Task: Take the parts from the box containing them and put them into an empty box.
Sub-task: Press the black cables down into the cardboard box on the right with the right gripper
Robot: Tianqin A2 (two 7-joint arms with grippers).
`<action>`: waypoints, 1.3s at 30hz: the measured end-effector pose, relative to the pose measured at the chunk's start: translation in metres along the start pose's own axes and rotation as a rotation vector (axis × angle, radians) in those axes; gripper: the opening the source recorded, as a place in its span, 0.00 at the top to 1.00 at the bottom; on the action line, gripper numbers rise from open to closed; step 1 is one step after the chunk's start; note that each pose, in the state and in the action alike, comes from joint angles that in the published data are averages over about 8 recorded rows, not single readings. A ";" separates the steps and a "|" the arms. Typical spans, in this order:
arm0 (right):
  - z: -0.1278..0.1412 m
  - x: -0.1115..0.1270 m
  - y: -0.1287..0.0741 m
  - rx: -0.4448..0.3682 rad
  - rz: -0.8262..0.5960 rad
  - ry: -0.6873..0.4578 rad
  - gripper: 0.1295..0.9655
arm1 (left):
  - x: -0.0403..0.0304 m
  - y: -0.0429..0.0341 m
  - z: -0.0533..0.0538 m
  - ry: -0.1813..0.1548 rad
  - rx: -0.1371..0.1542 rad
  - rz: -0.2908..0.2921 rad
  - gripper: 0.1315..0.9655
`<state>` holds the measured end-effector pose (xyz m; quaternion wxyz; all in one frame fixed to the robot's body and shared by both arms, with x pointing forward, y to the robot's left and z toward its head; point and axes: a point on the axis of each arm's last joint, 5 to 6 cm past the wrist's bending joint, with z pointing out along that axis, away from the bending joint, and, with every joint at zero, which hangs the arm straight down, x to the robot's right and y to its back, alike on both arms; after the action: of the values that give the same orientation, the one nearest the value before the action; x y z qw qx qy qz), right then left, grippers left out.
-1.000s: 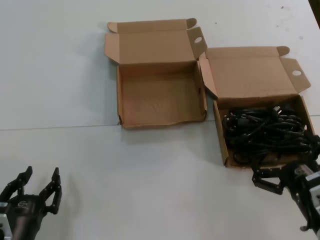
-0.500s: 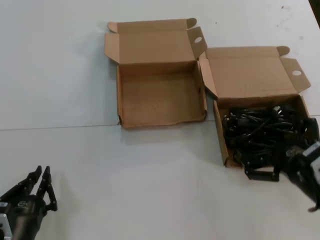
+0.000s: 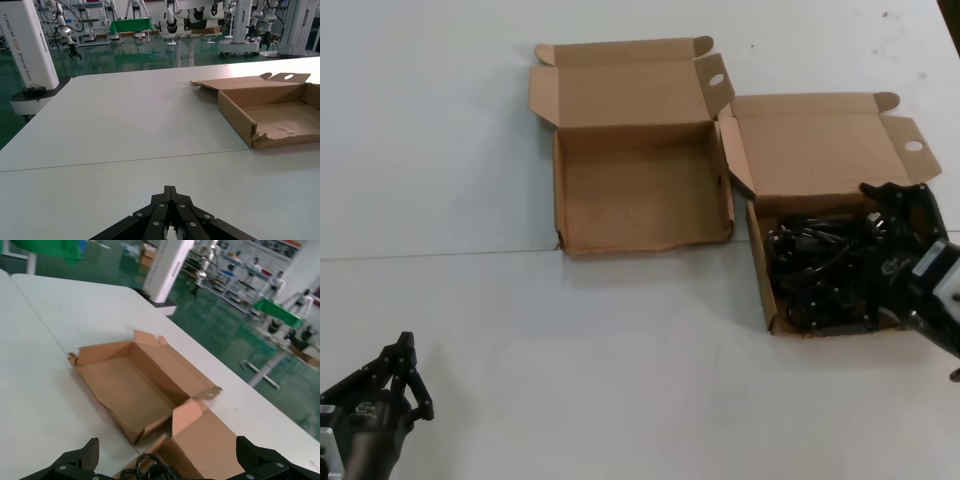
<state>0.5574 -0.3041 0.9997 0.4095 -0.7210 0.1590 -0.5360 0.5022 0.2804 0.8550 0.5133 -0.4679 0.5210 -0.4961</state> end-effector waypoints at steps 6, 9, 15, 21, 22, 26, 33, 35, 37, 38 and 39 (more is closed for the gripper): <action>0.003 0.006 -0.004 0.025 -0.064 -0.045 0.00 | 0.0000 0.0000 0.000 0.000 0.000 0.000 0.97; 0.005 0.008 -0.005 0.041 -0.145 -0.078 0.00 | 0.0000 0.0000 0.000 0.000 0.000 0.000 0.97; 0.010 0.011 -0.007 0.067 -0.439 -0.178 0.00 | 0.0000 0.0000 0.000 0.000 0.000 0.000 0.97; 0.015 0.014 -0.010 0.071 -0.632 -0.232 0.00 | 0.0000 0.0000 0.000 0.000 0.000 0.000 0.97; 0.016 0.015 -0.011 0.072 -0.646 -0.235 0.00 | 0.0000 0.0000 0.000 0.000 0.000 0.000 0.97; 0.020 0.018 -0.015 0.078 -0.676 -0.240 0.00 | 0.0000 0.0000 0.000 0.000 0.000 0.000 0.97; 0.023 0.028 -0.021 0.078 -0.686 -0.242 0.00 | 0.0000 0.0000 0.000 0.000 0.000 0.000 0.97; 0.024 0.031 -0.021 0.073 -0.689 -0.247 0.00 | 0.0000 0.0000 0.000 0.000 0.000 0.000 0.97; 0.024 0.033 -0.021 0.069 -0.691 -0.254 0.00 | 0.0000 0.0000 0.000 0.000 0.000 0.000 0.97; 0.025 0.034 -0.021 0.067 -0.691 -0.257 0.00 | 0.0000 0.0000 0.000 0.000 0.000 0.000 0.97; 0.025 0.035 -0.021 0.065 -0.692 -0.260 0.00 | 0.0000 0.0000 0.000 0.000 0.000 0.000 0.97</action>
<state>0.5886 -0.3042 1.0361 0.2436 -0.7808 -0.1645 -0.5513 0.5022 0.2804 0.8550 0.5133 -0.4679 0.5210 -0.4961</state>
